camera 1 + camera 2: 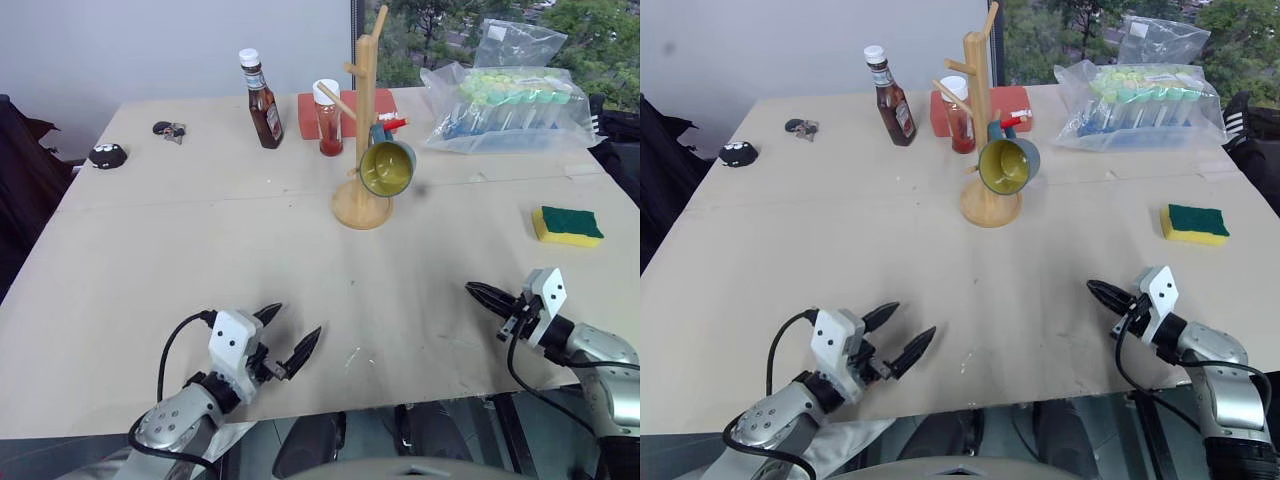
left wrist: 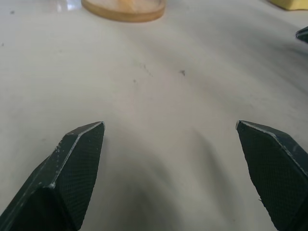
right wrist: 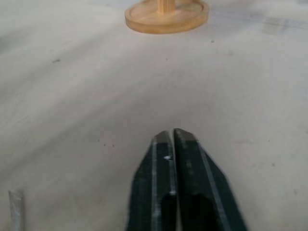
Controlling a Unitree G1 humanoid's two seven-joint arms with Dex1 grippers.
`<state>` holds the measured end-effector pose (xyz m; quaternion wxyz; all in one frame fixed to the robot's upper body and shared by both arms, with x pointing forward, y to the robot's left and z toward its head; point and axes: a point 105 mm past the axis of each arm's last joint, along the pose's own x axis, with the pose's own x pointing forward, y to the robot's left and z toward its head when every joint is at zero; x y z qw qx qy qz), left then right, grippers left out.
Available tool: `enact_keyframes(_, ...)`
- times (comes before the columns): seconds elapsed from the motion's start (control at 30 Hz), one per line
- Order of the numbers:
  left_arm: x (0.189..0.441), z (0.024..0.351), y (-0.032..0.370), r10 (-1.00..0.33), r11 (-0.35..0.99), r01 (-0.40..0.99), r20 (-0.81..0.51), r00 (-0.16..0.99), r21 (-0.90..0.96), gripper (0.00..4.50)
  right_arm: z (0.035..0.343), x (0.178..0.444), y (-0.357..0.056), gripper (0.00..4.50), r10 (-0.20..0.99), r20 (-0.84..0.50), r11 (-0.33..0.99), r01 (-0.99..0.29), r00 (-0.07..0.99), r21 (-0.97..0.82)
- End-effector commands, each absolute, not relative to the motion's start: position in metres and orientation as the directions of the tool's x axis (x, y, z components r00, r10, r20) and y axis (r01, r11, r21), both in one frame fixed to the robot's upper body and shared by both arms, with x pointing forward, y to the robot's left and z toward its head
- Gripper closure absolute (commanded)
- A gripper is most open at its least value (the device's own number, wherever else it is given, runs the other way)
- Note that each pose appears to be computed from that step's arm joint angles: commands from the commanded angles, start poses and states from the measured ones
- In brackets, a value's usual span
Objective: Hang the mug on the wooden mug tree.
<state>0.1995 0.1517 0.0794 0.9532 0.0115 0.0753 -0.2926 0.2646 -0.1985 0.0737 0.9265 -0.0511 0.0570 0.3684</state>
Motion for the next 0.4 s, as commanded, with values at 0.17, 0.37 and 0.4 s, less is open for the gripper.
enact_keyframes(0.17, 0.1942, 0.0835, 0.1537, -0.550, 0.833, 0.554, -0.112, 0.828, 0.003, 0.00, 0.0743, 0.2594, -0.2016, 1.03, 0.671, -0.138, 0.730, -0.682, 0.729, -0.055)
enact_keyframes(0.37, 0.1933, 0.0818, 0.1536, -0.554, 0.827, 0.561, -0.114, 0.825, 0.041, 0.00, 0.0758, 0.2615, -0.2037, 0.02, 0.642, -0.121, 0.755, -0.652, 0.757, -0.066)
enact_keyframes(0.4, 0.1940, 0.0809, 0.1546, -0.546, 0.830, 0.555, -0.120, 0.829, 0.054, 0.00, 0.0753, 0.2616, -0.2038, 0.02, 0.640, -0.122, 0.757, -0.650, 0.758, -0.063)
